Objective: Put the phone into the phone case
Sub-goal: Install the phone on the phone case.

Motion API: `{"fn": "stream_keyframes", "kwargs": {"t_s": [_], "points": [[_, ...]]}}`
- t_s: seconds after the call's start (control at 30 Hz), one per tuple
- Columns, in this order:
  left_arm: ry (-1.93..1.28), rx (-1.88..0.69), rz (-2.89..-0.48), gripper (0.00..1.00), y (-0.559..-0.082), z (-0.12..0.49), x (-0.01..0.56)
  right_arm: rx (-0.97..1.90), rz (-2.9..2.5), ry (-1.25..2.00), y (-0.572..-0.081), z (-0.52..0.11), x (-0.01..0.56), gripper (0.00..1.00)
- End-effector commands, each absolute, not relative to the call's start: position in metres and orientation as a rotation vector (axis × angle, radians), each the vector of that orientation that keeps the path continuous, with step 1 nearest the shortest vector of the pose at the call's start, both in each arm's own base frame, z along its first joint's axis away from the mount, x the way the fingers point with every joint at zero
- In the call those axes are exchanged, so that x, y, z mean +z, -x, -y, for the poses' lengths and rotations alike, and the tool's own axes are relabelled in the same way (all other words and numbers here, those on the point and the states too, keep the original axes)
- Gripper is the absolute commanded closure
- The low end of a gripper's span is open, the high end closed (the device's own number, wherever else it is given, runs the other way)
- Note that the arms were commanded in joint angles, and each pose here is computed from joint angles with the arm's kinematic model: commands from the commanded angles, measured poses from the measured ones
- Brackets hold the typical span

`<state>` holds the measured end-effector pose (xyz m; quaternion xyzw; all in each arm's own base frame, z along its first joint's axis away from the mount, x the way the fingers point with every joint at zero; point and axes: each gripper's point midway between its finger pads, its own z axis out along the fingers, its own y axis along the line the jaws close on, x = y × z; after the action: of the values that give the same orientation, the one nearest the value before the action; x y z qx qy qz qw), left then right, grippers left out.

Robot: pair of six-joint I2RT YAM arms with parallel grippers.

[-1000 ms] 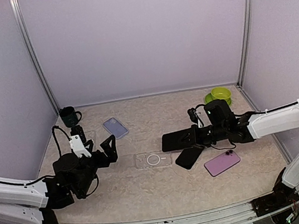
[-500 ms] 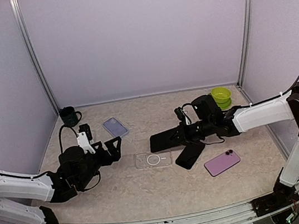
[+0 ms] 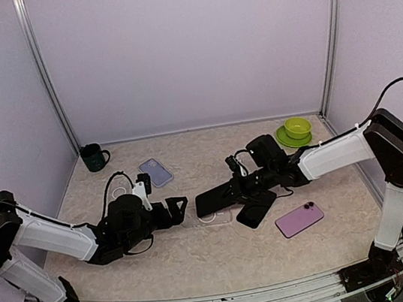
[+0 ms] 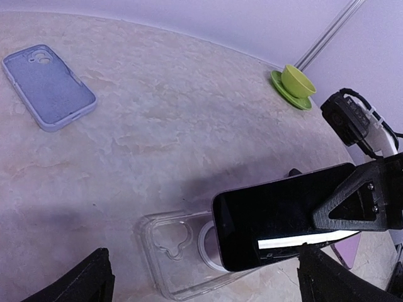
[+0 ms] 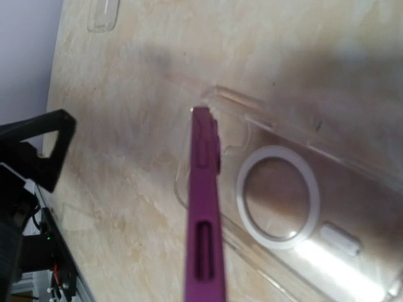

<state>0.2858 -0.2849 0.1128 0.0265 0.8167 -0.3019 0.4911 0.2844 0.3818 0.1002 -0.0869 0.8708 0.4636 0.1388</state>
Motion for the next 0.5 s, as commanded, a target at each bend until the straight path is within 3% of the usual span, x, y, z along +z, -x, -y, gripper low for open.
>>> {"fn": "stream_keyframes", "kwargs": {"t_s": [0.0,0.47], "points": [[-0.078,-0.801,-2.007,0.01,-0.287,0.299,0.110,1.445,-2.457,0.312,-0.283,-0.403,0.119,1.00],[-0.116,-1.055,-1.984,0.01,-0.280,0.310,0.102,1.505,-2.511,0.276,-0.284,-0.414,0.106,1.00]]}}
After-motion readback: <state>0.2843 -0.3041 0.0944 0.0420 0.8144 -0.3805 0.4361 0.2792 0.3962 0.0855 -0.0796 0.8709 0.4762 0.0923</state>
